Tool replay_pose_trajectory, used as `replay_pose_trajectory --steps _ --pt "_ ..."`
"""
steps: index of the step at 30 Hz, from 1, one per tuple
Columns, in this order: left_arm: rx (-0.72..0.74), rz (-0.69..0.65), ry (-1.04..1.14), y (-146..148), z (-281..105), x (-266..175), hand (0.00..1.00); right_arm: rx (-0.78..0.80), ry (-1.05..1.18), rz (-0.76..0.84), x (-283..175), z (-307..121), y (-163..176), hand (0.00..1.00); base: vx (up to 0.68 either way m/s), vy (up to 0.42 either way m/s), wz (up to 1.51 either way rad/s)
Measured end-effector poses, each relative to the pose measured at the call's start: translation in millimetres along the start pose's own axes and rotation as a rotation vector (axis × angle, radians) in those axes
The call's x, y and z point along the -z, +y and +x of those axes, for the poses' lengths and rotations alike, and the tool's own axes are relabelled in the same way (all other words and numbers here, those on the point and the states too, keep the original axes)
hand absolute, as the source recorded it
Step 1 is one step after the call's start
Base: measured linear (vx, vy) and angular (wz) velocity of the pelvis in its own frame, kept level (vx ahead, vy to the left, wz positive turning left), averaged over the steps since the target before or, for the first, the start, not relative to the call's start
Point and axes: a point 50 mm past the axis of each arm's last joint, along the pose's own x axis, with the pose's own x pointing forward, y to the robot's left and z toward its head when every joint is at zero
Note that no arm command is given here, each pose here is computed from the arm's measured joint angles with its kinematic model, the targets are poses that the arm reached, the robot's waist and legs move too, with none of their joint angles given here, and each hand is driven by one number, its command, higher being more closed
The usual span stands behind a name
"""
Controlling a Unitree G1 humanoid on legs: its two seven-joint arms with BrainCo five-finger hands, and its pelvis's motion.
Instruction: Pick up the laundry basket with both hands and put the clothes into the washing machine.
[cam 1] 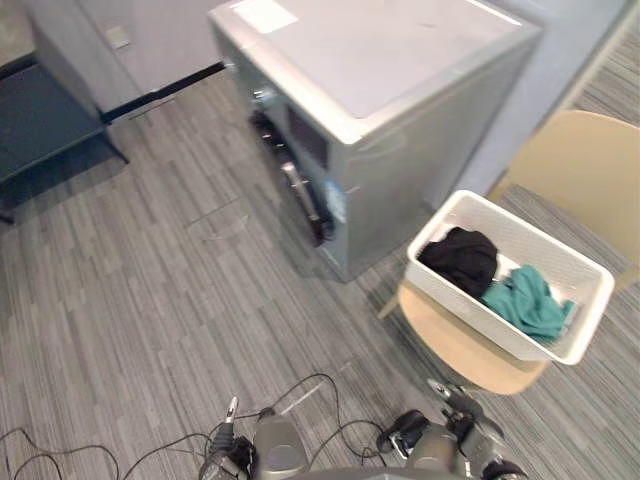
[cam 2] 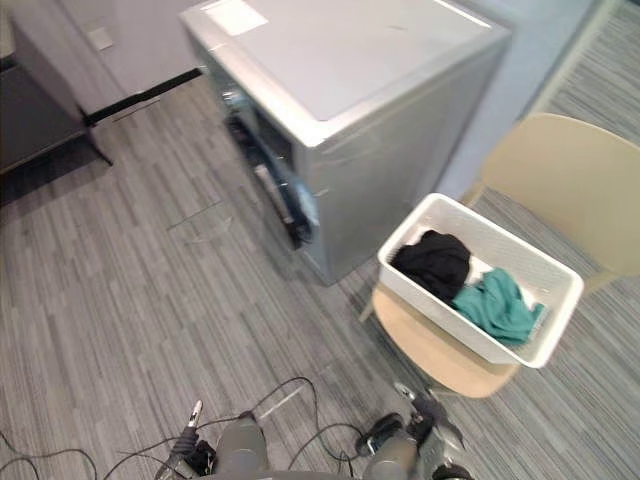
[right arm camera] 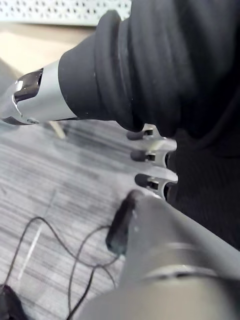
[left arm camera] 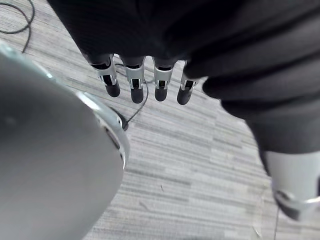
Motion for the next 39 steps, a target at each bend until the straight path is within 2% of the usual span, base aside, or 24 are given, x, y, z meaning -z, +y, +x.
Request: replay_pose_trajectory --steps 5,12,14,17,22,25,27,29,34,39 --pt "-0.04 0.124 0.017 31 -2 1 0.0 0.023 0.134 0.014 32 -6 -11 0.0 -0.07 0.344 0.27" --pt "-0.017 0.253 0.071 42 -6 14 0.0 0.102 0.117 0.026 27 -12 -49 0.0 -0.09 0.146 0.74" --pt "-0.03 0.294 0.078 52 -7 13 0.0 0.086 0.145 0.034 36 -13 -44 0.0 0.03 0.028 1.32" --pt "-0.058 0.298 0.085 62 -8 11 0.0 -0.003 0.165 0.076 51 -12 -8 0.0 0.04 -0.095 0.39" --pt "-0.011 0.308 0.047 41 -1 -2 0.0 -0.06 0.073 0.027 31 -8 5 0.0 -0.05 -0.136 -0.11" --pt "0.047 0.316 -0.038 15 5 -27 0.0 -0.088 0.14 0.045 50 -11 20 0.0 0.04 -0.237 0.55" --pt "0.087 0.268 -0.024 -1 3 -14 0.0 -0.039 0.115 0.048 46 -12 3 0.0 0.15 -0.134 0.38" --pt "0.078 0.252 0.017 4 -1 3 0.0 0.003 0.138 0.067 52 -15 -12 0.0 0.12 -0.153 -0.12" --pt "0.068 0.223 0.025 14 -5 11 0.0 0.035 0.15 0.092 55 -18 -24 0.0 0.21 -0.057 -0.31" --pt "0.026 0.238 0.022 30 -6 7 0.0 0.021 0.149 0.053 53 -15 -16 0.0 0.26 0.003 -0.86"
